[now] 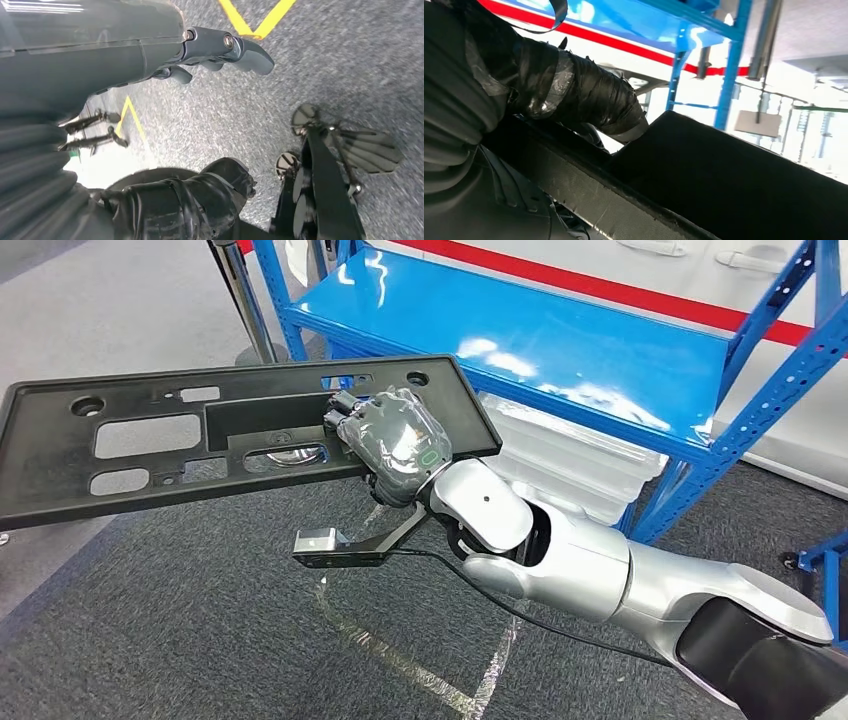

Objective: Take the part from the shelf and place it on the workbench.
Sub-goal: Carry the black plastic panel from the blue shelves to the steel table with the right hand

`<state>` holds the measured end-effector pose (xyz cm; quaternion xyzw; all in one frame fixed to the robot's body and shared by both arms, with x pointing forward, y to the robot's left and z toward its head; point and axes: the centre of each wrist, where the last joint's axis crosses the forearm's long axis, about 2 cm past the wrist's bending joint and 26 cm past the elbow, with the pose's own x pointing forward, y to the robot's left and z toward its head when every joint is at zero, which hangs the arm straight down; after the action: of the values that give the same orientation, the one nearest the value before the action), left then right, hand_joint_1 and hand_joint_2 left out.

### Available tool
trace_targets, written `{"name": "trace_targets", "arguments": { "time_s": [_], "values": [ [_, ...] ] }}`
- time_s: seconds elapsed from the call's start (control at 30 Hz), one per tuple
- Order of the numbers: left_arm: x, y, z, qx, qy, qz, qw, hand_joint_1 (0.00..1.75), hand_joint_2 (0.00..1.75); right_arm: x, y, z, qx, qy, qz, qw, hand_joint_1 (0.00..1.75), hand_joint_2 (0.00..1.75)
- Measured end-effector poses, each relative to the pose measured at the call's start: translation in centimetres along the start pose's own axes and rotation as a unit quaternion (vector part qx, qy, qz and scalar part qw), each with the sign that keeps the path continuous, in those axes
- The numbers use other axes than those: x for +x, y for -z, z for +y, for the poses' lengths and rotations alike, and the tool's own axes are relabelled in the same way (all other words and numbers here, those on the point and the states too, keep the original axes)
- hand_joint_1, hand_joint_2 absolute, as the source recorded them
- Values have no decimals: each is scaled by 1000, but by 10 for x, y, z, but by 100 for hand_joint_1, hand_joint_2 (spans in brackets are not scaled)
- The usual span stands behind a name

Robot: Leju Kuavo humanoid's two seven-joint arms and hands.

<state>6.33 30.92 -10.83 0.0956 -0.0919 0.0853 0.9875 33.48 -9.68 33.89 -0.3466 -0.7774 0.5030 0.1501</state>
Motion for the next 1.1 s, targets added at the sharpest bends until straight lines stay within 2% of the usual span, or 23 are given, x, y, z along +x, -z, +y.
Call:
{"name": "trace_targets", "arguments": {
  "time_s": [0.8, 1.1],
  "values": [
    [0, 0, 1, 1, -3, 0, 1000, 0, 175, -16, 4, 3, 5, -24, 24, 999, 175, 175],
    [-2, 0, 0, 5, -11, 37, 999, 0, 175, -23, 9, 1, 22, -37, 39, 998, 175, 175]
  ]
}}
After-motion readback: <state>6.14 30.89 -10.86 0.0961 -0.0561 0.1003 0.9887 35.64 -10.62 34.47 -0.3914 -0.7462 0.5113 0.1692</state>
